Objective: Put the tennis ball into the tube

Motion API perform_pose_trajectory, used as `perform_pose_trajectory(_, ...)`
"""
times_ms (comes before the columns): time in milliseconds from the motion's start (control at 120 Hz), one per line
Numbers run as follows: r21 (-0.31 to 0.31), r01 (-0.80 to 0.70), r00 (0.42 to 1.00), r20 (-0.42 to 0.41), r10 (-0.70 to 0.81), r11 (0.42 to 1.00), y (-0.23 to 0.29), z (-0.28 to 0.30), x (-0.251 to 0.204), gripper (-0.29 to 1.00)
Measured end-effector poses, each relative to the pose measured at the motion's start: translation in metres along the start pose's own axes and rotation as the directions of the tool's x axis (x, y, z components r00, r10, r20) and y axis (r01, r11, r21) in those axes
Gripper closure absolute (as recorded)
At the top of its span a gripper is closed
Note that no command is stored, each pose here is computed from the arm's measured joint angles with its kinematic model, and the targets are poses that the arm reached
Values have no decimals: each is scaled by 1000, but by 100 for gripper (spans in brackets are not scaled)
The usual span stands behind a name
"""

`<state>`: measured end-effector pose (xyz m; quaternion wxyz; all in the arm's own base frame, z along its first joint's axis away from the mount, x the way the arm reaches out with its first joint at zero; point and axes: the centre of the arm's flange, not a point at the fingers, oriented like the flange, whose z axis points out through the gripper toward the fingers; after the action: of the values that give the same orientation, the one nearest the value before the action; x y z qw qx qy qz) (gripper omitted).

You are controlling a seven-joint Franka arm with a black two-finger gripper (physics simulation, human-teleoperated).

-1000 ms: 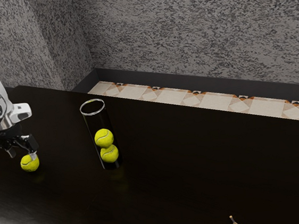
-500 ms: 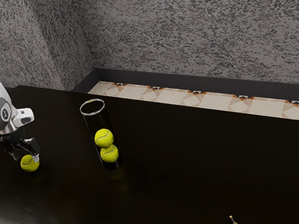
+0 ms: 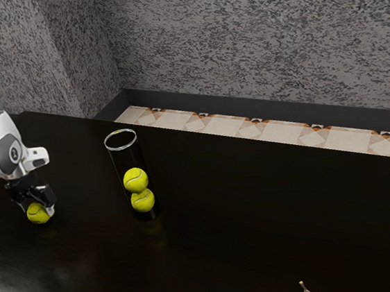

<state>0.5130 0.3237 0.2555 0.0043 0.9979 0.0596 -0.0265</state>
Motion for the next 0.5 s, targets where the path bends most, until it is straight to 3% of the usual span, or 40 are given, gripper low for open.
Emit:
perform_pose_trajectory(142,2,-6,1000,0,6,1000,0,9,2,0)
perform_pose_trajectory(500,5,-5,1000,-15,5,1000,-2,8,2,20)
